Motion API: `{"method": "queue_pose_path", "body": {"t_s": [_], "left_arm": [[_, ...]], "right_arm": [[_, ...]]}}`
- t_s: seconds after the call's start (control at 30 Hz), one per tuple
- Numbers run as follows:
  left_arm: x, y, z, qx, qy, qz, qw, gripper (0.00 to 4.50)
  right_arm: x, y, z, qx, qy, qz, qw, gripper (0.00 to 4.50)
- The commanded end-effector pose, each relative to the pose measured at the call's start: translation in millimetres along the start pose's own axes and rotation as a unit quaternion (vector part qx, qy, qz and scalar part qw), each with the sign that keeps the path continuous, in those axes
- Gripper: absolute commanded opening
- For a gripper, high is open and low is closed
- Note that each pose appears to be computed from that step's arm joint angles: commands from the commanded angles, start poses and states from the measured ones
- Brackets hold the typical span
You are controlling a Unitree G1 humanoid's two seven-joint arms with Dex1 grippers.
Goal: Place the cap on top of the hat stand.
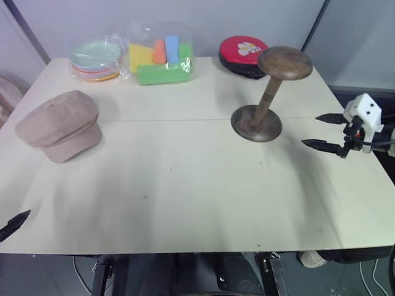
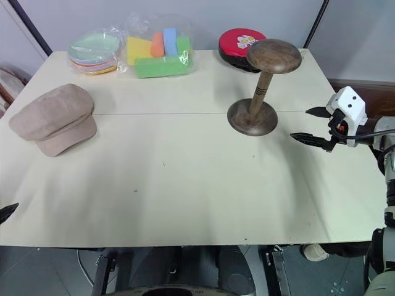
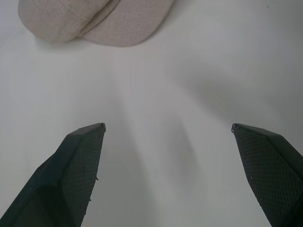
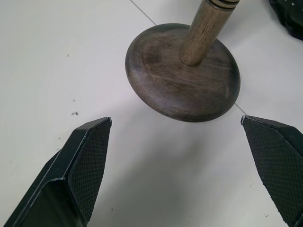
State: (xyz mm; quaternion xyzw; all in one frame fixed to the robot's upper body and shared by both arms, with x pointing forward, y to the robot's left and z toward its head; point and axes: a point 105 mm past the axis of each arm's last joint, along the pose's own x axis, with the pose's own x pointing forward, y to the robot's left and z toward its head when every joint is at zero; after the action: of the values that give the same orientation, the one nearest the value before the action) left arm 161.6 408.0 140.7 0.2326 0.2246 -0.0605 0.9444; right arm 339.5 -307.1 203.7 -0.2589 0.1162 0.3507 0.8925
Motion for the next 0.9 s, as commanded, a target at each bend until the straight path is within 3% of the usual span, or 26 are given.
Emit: {"method": "queue_pose_path", "body": {"t_s": [0.03, 0.3, 0.47, 0.6, 0.7, 0.9], "left_arm": [[-6.3, 2.1, 7.5, 0.02, -0.008, 0.003, 1.0, 4.49], [0.8, 10.3, 13.8, 0.032, -0.016, 0.029, 0.999, 4.49], [21.7, -9.9, 50.0, 0.12, -0.055, 0.017, 0.991, 4.49], [51.2, -28.2, 76.6, 0.238, -0.056, 0.064, 0.967, 4.49], [74.5, -28.7, 96.2, 0.311, -0.059, 0.156, 0.936, 4.49], [117.9, -43.0, 101.0, 0.338, -0.047, 0.201, 0.918, 4.49]], "right_arm": [[-7.2, -4.9, 6.8, -0.016, -0.011, -0.012, 1.0, 4.5], [-9.6, -4.4, 1.1, -0.015, -0.007, -0.018, 1.0, 4.5], [-10.0, 6.3, 16.4, -0.025, -0.019, 0.006, 0.999, 4.5], [-10.7, 48.7, 51.8, -0.045, -0.051, 0.086, 0.994, 4.5], [-10.5, 90.7, 85.9, -0.042, -0.091, 0.148, 0.984, 4.5], [-27.0, 134.7, 127.5, -0.004, -0.152, 0.223, 0.963, 4.5]]}}
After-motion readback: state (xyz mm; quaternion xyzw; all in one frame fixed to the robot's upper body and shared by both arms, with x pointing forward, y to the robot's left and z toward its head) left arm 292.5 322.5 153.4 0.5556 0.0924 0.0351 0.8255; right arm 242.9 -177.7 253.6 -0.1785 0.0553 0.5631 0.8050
